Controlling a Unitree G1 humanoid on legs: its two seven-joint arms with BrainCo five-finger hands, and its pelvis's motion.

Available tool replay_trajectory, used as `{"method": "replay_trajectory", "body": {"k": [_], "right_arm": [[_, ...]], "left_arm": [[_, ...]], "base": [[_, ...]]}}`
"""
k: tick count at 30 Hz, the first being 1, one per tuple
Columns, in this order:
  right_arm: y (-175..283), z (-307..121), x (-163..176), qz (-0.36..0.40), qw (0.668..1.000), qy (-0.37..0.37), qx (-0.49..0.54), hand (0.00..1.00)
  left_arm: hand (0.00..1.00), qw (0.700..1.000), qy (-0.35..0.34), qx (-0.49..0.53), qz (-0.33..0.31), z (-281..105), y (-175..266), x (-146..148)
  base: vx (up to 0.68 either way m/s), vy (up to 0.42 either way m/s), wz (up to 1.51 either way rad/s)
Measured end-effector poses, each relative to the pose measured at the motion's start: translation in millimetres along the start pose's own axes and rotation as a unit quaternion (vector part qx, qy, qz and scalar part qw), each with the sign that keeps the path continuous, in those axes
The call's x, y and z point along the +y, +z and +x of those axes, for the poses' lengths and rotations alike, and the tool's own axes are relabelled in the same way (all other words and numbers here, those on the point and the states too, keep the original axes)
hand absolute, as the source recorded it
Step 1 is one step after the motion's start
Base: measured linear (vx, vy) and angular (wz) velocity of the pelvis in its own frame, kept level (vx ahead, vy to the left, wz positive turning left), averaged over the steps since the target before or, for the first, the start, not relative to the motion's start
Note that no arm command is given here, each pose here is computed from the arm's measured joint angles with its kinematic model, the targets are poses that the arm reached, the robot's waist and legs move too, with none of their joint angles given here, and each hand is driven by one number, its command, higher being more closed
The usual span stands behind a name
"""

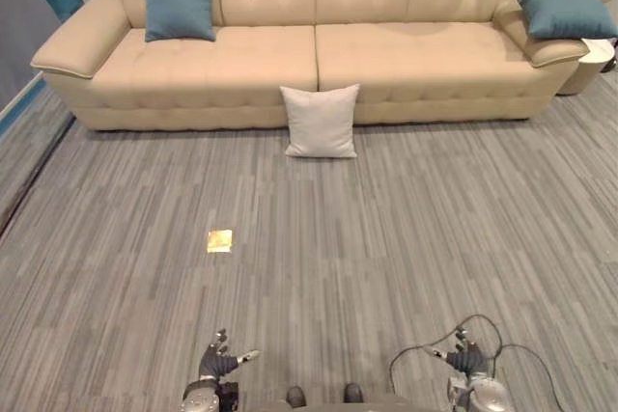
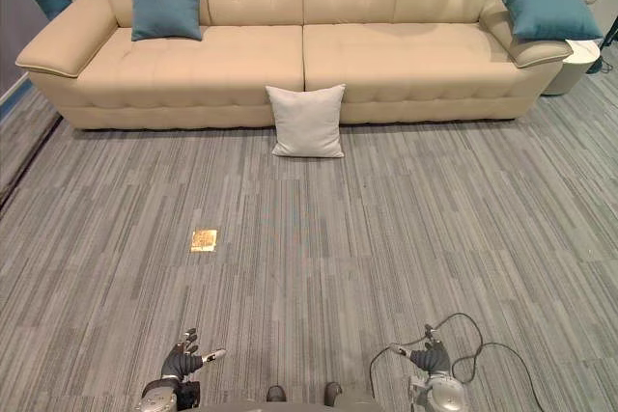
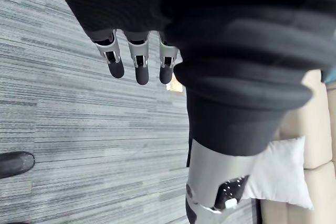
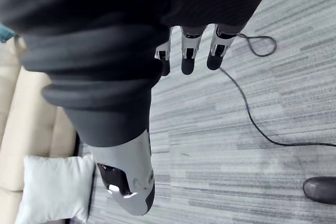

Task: Pick up cushions and gather them together orderly.

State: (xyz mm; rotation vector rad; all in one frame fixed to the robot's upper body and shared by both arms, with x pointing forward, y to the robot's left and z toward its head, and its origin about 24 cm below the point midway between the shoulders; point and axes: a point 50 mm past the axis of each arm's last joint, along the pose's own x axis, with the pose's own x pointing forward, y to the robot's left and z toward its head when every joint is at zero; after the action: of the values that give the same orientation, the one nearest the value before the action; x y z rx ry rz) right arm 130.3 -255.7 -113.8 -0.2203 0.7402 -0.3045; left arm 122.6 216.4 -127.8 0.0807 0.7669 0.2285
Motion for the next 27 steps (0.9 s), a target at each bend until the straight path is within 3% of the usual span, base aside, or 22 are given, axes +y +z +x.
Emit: {"method": "replay_trajectory", "body": {"k": [19, 27], "right_arm": [[13, 4, 3, 0.002, 1.0, 0.003, -0.021, 0.0], [31, 11, 14, 0.081, 0.996, 0.006, -0.04, 0.0]], "left_arm": [[0.0, 1.0, -0.004, -0.01, 0.001, 0, 4, 4], [0.0, 0.997, -0.001, -0.073, -0.022, 0, 33, 1]], "base": [[-0.01, -0.008, -0.04], [0.08, 0.065, -0.27]]}}
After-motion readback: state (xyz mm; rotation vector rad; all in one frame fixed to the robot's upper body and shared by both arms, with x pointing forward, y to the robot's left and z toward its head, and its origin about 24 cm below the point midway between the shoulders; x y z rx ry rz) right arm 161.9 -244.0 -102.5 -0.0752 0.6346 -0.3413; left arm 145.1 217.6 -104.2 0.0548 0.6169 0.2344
